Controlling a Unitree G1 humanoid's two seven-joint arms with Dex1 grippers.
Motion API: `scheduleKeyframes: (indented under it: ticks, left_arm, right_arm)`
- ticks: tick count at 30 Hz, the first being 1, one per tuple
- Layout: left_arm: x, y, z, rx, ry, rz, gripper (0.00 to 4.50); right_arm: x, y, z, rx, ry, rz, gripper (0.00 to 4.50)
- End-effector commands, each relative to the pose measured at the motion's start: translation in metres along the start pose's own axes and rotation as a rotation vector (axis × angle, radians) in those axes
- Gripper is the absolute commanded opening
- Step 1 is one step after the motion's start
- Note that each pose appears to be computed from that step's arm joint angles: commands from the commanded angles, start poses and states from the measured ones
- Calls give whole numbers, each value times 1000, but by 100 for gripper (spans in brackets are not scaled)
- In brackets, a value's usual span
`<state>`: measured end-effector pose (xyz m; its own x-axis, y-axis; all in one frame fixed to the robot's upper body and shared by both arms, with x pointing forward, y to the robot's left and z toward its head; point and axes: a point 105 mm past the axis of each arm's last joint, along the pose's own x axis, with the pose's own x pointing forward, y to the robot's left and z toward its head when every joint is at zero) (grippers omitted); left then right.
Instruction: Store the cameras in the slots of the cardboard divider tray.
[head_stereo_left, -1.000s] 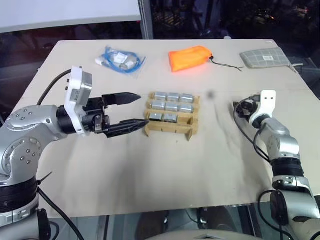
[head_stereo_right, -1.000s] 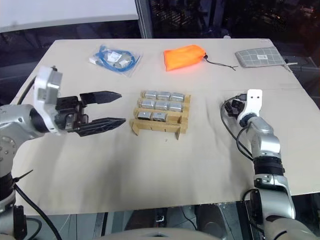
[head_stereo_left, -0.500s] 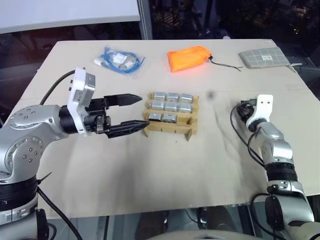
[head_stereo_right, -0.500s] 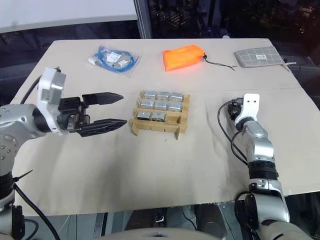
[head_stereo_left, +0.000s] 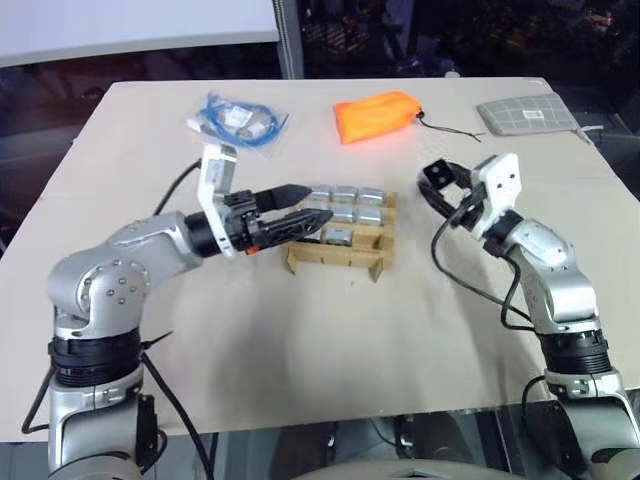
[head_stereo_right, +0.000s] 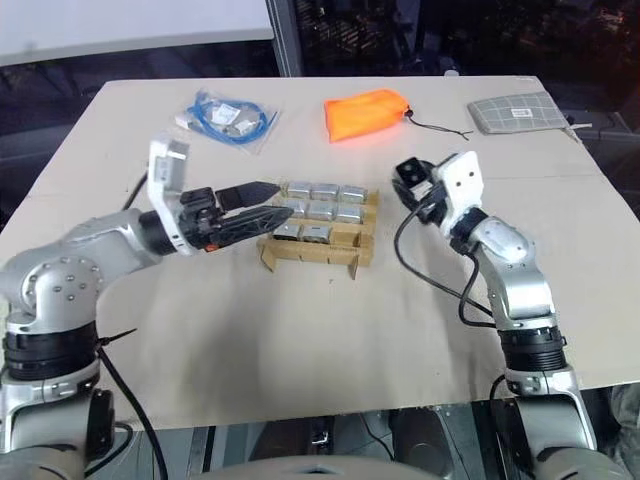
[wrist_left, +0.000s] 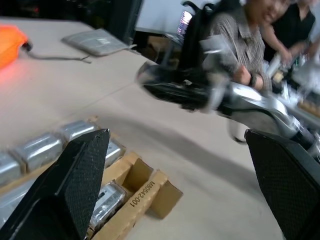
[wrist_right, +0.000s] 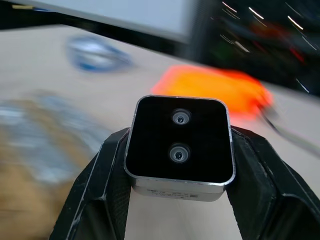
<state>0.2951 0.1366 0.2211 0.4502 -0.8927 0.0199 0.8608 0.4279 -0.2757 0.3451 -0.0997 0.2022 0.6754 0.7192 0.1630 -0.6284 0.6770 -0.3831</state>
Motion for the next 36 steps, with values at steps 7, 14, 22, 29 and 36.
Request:
scheduleKeyframes:
  ticks: [7,14,22,29,36]
  left_arm:
    - [19,-18,2,-246,-85,-100,450]
    - [25,-27,-8,-281,-33,-124,450]
    - [24,-25,-10,-309,-21,-132,450]
    - [25,-25,-10,-313,-17,-136,212]
    - [27,-27,-13,-290,0,-141,88]
  right_arm:
    - [11,71,38,-526,-219,308,217]
    - [17,84,48,-633,-309,321,217]
    - [17,84,53,-664,-342,300,217]
    - [18,84,56,-667,-360,289,217]
    - [18,86,56,-641,-352,280,217]
